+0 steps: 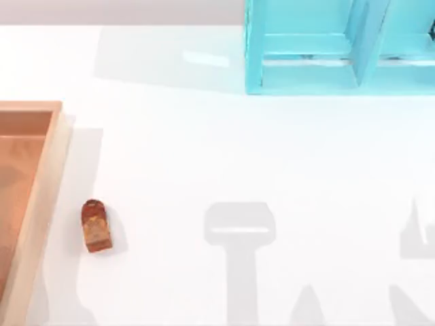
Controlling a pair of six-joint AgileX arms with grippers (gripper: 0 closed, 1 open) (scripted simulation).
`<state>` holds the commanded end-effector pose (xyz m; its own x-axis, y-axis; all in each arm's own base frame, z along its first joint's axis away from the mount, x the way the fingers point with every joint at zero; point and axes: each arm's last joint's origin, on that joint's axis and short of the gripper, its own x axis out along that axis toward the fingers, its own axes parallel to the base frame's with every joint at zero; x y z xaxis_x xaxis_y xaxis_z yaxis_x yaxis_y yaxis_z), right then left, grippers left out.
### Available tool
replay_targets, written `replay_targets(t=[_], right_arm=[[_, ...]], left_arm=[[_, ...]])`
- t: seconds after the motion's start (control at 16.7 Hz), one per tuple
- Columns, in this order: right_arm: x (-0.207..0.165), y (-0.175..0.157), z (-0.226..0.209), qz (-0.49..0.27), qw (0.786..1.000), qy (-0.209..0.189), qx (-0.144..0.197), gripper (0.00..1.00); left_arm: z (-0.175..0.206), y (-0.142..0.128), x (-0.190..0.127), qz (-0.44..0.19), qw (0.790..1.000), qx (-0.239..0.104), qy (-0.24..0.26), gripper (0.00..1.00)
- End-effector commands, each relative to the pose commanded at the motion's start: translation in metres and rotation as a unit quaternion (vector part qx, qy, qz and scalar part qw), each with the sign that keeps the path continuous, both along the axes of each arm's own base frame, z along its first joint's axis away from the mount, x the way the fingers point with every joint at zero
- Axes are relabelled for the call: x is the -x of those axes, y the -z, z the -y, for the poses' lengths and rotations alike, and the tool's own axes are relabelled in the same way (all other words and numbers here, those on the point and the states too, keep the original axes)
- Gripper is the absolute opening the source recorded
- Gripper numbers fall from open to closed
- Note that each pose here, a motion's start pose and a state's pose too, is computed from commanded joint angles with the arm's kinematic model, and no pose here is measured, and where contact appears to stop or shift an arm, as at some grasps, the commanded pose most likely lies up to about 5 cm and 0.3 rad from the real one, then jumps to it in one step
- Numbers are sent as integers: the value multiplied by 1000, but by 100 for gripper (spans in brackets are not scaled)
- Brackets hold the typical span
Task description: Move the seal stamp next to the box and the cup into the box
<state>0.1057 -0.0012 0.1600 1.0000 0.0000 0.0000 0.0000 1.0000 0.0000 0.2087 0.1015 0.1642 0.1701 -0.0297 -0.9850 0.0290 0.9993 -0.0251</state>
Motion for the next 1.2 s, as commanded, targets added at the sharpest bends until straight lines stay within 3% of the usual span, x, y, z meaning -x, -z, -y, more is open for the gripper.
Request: replay_targets(t=[0.18, 0.42, 0.6, 0.72, 1.02, 1.2], right_arm=[[0, 0, 0, 0, 1000, 0, 0, 100], [0, 0, 0, 0, 1000, 0, 0, 100], [0, 0, 0, 0, 1000, 0, 0, 100], [0, 0, 0, 0, 1000, 0, 0, 100], [0, 0, 0, 0, 1000, 0, 0, 100], [0, 0, 0, 0, 1000, 0, 0, 100]], left_arm=[[-5, -17, -11, 29, 999, -27, -3, 100], [-15, -63, -29, 94, 992, -82, -16, 100], [-18, -93, -30, 109, 989, -99, -23, 100], [-16, -103, -24, 92, 992, -86, -20, 100], [-3, -102, -5, 15, 1000, -16, -4, 100], [0, -100, 0, -1, 1000, 1, 0, 100]])
